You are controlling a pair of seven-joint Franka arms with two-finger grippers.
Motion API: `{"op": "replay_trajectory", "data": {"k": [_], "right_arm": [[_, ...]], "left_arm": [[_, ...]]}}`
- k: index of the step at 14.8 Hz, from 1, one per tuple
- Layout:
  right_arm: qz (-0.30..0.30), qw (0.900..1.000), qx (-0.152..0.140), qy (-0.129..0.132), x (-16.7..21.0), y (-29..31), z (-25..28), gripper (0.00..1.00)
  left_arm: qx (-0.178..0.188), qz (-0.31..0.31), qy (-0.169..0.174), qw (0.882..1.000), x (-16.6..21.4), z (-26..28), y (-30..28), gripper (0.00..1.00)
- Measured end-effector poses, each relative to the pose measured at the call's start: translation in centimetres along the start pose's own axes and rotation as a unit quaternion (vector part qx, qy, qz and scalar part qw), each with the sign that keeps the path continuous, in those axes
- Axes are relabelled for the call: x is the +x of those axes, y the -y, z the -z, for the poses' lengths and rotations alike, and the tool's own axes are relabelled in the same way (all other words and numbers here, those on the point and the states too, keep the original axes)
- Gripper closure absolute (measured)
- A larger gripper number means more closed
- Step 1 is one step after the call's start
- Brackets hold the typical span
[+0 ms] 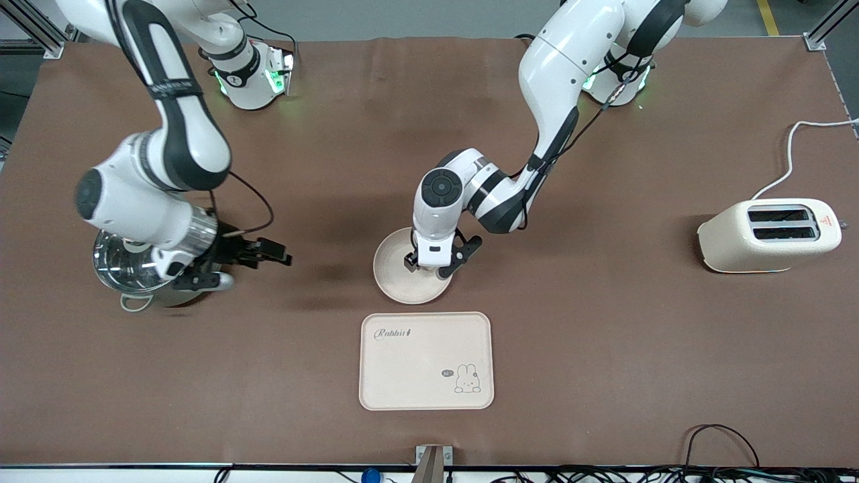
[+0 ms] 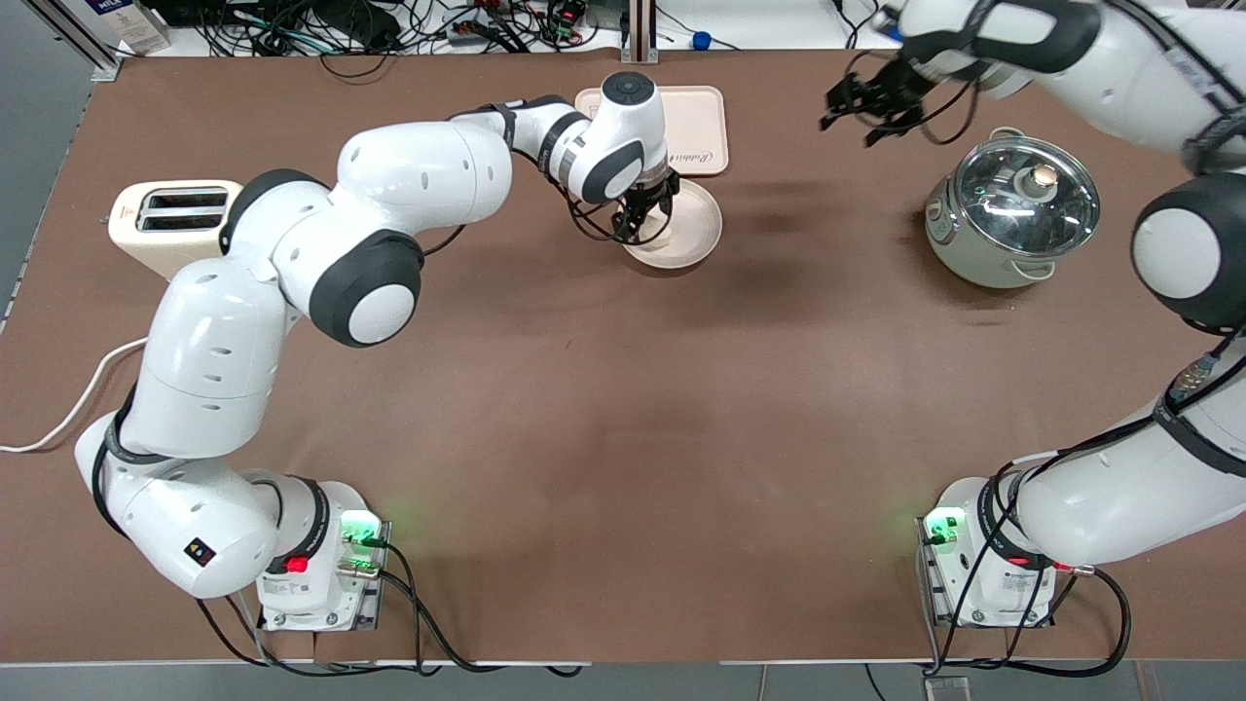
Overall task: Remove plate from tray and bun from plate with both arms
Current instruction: 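Lift the bun with the left gripper while the right gripper withdraws, then carry the bun with the left gripper toward the toaster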
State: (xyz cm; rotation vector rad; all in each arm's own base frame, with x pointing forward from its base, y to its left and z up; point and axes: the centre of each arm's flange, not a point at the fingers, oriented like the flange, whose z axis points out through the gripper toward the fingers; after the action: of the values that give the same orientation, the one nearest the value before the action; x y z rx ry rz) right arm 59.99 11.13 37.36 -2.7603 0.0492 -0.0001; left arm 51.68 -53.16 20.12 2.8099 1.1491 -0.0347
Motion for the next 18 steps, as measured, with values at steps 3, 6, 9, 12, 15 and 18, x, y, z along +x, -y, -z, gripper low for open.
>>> {"op": "replay_trajectory", "data": {"k": [3, 6, 9, 12, 15, 18], "right_arm": [[0.027, 0.998, -0.051, -0.011, 0.1, -3.5, 6.9, 0.00], [0.054, 0.996, -0.073, -0.007, -1.2, -7.6, 13.5, 0.00], [0.049, 0.995, -0.085, 0.003, -2.8, -10.1, 19.7, 0.00], [0.039, 0.993, -0.110, 0.012, -3.6, -8.8, 24.6, 0.00], [0.036, 0.989, -0.145, 0.004, -3.9, -6.2, 28.5, 0.00], [0.039, 0.986, -0.164, -0.009, -3.9, -4.7, 29.9, 0.00]], "left_arm": [[0.005, -0.001, 0.000, 1.000, -0.4, -0.9, 0.2, 0.41], [0.010, -0.001, 0.000, 1.000, -0.3, -1.7, 0.4, 0.53], [0.003, 0.001, -0.002, 1.000, 0.1, -1.2, 0.1, 0.81], [-0.019, 0.018, -0.028, 0.999, 3.5, 2.1, -1.2, 0.89], [-0.017, 0.025, -0.075, 0.997, 10.8, 7.9, -1.0, 0.89], [0.012, 0.018, -0.091, 0.996, 19.9, 11.4, 1.5, 0.89]]}}
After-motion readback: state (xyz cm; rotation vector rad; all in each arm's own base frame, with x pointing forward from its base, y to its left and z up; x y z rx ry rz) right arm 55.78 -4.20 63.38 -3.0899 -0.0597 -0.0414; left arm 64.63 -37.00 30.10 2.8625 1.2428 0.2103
